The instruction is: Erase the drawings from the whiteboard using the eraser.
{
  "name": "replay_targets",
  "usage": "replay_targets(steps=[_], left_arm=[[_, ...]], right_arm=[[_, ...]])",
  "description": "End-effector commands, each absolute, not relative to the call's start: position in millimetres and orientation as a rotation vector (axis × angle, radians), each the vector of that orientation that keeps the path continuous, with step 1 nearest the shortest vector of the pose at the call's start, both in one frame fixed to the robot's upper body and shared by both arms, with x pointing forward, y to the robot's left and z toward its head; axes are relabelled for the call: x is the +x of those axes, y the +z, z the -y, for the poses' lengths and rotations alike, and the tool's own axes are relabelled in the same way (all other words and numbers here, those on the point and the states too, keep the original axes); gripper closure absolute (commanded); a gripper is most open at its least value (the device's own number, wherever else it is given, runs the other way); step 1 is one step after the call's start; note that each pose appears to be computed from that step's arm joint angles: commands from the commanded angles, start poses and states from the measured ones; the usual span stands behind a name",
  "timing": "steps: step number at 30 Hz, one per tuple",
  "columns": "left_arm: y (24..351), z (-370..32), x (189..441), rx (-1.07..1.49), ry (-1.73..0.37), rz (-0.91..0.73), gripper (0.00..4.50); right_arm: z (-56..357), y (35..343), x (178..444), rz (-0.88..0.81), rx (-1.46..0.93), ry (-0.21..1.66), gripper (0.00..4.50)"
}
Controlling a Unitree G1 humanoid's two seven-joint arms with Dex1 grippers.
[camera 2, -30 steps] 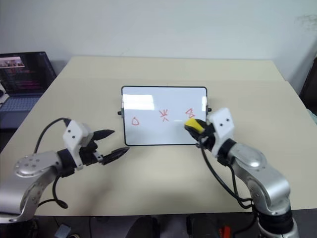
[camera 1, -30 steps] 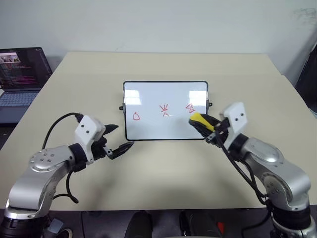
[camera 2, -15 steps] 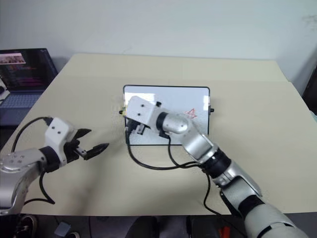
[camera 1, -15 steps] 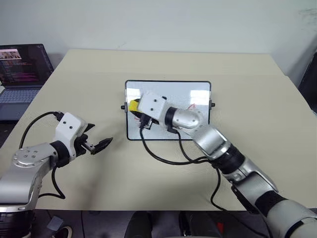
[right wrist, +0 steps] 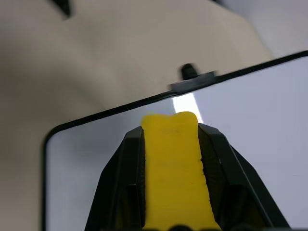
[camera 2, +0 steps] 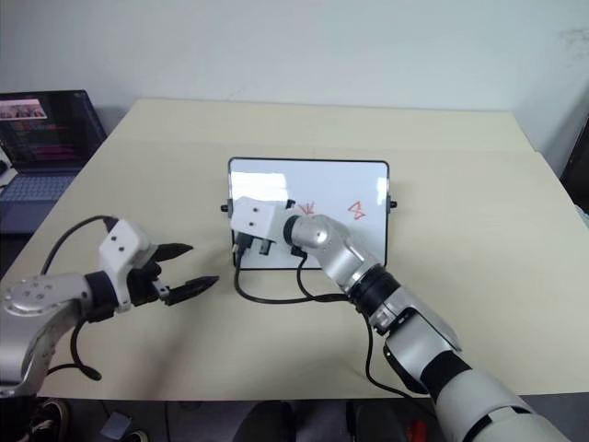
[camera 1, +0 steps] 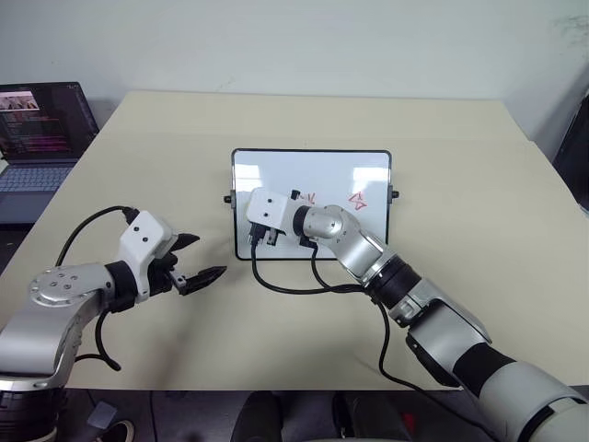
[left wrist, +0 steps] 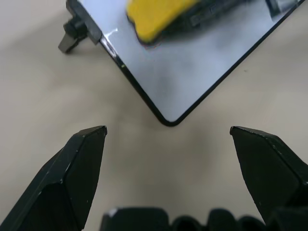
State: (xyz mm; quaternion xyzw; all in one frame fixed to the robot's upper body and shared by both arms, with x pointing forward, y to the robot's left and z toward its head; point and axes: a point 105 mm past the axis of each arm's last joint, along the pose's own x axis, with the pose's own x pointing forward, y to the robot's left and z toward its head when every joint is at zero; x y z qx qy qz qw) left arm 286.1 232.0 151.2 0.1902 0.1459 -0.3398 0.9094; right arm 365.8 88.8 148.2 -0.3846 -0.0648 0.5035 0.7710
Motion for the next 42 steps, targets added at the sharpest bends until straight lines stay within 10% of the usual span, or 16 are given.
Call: replay_targets(steps=[1, 6, 15, 23, 32, 42], left_arm=[[161, -231, 287, 0.434, -0.713, -0.274, 0.0], [158, -229, 286, 0.433, -0.725, -0.28, 0.0], [155, -227, 285, 0.43, -0.735, -0.286, 0.0], [152, -226, 285, 0.424, -0.74, -0.294, 0.0], [151, -224, 287, 0.421, -0.75, -0.29, 0.0], [150, -222, 288, 0.422, -0.763, -0.291, 0.0]], right_arm=[[-86, 157, 371, 0.19, -0.88, 1.037, 3.33], [-81, 191, 388, 0.33, -0.883, 0.872, 3.35], [-76, 133, 368, 0.096, -0.975, 1.098, 3.35], [-71, 169, 389, 0.25, -1.015, 0.914, 3.35], [-58, 118, 364, 0.046, -1.07, 1.127, 3.36], [-71, 175, 386, 0.295, -0.986, 0.901, 3.36]])
